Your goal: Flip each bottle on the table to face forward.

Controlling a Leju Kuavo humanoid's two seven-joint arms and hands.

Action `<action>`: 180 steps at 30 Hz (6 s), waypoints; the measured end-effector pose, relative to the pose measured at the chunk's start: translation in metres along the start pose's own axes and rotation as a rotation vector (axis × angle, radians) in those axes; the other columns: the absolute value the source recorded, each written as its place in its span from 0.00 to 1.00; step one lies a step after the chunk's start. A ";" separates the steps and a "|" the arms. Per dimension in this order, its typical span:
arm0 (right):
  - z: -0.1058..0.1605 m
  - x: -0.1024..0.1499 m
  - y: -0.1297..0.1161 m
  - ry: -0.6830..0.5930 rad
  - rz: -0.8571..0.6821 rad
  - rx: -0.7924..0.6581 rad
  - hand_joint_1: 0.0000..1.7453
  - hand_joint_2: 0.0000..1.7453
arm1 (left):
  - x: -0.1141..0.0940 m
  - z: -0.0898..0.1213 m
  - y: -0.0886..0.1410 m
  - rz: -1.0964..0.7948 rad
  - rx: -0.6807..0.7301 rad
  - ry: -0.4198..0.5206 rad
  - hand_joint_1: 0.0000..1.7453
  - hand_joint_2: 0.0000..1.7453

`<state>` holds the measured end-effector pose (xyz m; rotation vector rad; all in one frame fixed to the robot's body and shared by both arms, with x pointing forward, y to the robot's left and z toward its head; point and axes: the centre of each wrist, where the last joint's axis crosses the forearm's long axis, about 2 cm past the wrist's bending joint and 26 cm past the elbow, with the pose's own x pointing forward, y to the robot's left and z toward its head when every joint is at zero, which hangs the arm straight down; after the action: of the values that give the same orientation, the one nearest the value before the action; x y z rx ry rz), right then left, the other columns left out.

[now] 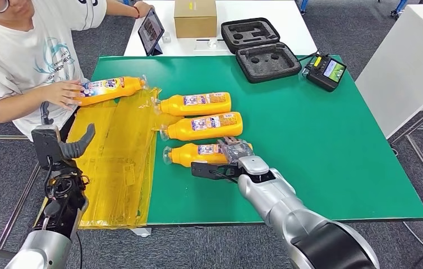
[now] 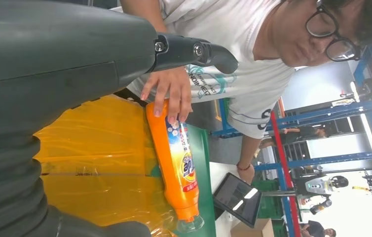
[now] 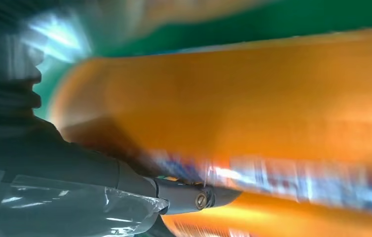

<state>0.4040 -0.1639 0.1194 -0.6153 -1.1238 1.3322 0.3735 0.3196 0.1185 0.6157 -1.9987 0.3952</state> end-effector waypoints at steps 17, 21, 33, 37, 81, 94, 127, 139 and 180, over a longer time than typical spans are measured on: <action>-0.002 -0.015 -0.010 -0.006 -0.098 0.059 1.00 1.00 | -0.003 0.001 -0.002 0.009 0.001 0.029 0.00 1.00; -0.002 -0.017 -0.007 -0.101 -0.182 0.033 1.00 1.00 | -0.003 0.001 -0.003 0.022 -0.003 0.032 0.00 1.00; 0.006 -0.015 0.017 -0.487 -0.516 -0.162 1.00 1.00 | -0.008 0.009 -0.002 0.171 -0.015 0.099 0.00 1.00; 0.013 -0.009 0.025 -0.603 -0.729 -0.366 1.00 1.00 | -0.020 0.030 0.009 0.423 0.002 0.255 0.00 1.00; 0.041 0.023 0.102 -0.490 -1.121 -0.418 1.00 1.00 | 0.029 0.130 -0.020 0.821 -0.506 0.430 0.00 1.00; 0.042 0.062 0.108 -0.533 -1.076 -0.249 1.00 1.00 | 0.062 0.137 -0.050 0.847 -0.678 0.346 0.00 1.00; 0.045 0.108 0.102 -0.594 -0.623 -0.047 1.00 1.00 | 0.042 0.139 -0.038 0.821 -0.667 0.426 1.00 1.00; 0.045 0.109 0.102 -0.584 -0.501 -0.133 0.00 0.50 | 0.042 0.137 -0.038 0.821 -0.661 0.419 1.00 1.00; 0.066 0.101 0.053 -0.756 -0.580 -0.825 0.00 0.25 | 0.047 0.093 -0.022 0.328 -0.295 -0.017 1.00 1.00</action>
<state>0.3090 -0.0729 0.1265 -0.2881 -2.3083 0.5344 0.3008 0.2421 0.1164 0.1071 -2.1255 0.2813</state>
